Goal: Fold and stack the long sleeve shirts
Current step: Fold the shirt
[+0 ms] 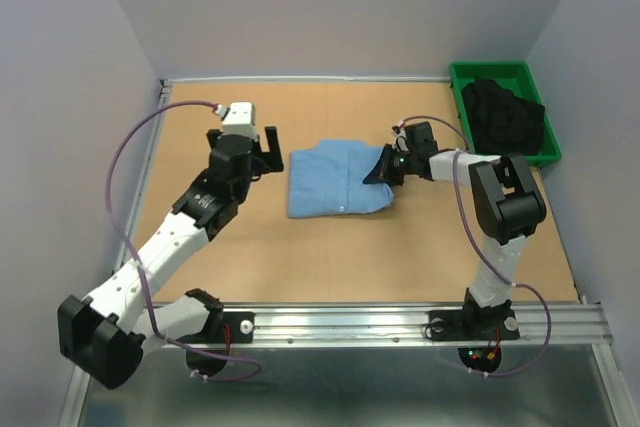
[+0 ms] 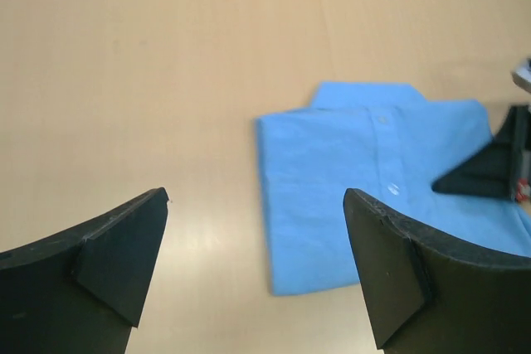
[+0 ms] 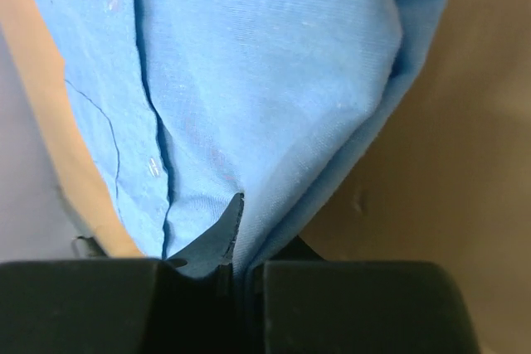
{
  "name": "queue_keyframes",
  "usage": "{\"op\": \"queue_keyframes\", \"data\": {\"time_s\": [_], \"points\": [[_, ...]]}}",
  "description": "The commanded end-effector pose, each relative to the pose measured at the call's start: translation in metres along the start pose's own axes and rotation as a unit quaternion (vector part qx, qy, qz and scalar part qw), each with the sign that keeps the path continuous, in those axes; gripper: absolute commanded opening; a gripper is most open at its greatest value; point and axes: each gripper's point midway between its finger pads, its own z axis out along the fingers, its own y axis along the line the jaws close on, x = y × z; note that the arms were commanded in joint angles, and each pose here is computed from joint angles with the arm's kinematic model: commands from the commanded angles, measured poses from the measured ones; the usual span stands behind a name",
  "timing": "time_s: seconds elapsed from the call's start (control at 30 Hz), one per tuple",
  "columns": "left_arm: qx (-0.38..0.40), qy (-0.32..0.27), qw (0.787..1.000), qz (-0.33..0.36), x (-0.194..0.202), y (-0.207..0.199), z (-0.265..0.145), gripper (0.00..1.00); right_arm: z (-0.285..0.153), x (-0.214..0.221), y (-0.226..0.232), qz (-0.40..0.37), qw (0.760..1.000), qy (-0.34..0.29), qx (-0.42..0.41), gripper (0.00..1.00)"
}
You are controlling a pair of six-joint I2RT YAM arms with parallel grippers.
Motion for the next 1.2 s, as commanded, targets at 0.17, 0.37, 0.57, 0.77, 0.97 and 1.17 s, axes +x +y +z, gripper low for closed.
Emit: {"op": "queue_keyframes", "data": {"time_s": [0.17,0.37,0.57,0.77,0.97,1.17], "points": [[-0.108,-0.017,0.992,-0.063,0.012,0.088,0.0,0.99,-0.058,-0.075,0.007,-0.207,0.97,-0.033,0.127,0.01],[-0.142,0.004,0.988,-0.065,0.046,0.104,0.003,0.99,-0.099,-0.12,0.009,-0.292,0.929,-0.052,0.222,0.01],[-0.171,-0.013,0.983,-0.069,0.038,0.113,0.003,0.99,-0.18,-0.187,0.009,-0.371,0.83,-0.108,0.403,0.01],[-0.189,-0.023,0.978,-0.084,0.033,0.118,0.001,0.99,-0.257,-0.238,0.049,-0.39,0.746,-0.195,0.503,0.01],[-0.186,-0.024,0.979,-0.081,0.03,0.117,0.001,0.99,-0.248,-0.232,0.066,-0.424,0.707,-0.184,0.536,0.01],[-0.189,-0.025,0.979,-0.076,0.029,0.119,0.0,0.99,-0.155,-0.17,0.048,-0.481,0.662,-0.091,0.567,0.01]]}}
